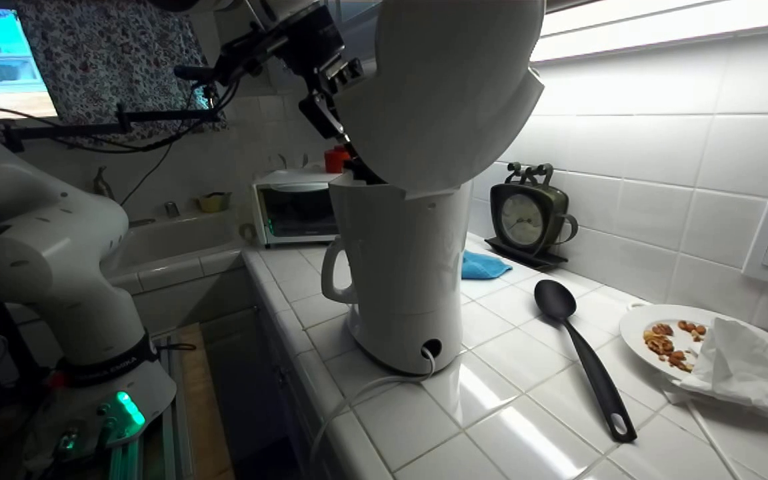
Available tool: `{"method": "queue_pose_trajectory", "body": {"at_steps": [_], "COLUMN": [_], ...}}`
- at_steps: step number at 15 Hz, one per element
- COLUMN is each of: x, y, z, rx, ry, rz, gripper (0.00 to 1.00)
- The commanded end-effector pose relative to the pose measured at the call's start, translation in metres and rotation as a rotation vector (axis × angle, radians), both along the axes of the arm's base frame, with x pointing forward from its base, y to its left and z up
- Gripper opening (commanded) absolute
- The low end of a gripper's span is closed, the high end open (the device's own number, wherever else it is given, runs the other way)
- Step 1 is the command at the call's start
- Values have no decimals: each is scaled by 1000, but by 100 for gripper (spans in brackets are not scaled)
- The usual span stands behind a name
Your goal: Place the coffee strainer inside the coffee maker
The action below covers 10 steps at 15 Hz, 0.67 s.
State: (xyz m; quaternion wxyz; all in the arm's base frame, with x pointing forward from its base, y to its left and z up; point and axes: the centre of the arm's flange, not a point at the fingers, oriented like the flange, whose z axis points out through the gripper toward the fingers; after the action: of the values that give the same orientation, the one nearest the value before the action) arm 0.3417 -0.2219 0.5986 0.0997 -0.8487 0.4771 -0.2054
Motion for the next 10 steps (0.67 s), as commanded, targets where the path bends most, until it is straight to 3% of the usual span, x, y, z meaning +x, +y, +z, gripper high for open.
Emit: {"method": "queue_pose_trajectory", "body": {"at_steps": [1, 3, 10], "x": [-18, -27, -44], "y": [10, 10, -6], "z": [18, 20, 35], "rx": [-28, -71, -262], "ry": [44, 90, 152], "rz": [48, 62, 133], "gripper": [89, 100, 100]}}
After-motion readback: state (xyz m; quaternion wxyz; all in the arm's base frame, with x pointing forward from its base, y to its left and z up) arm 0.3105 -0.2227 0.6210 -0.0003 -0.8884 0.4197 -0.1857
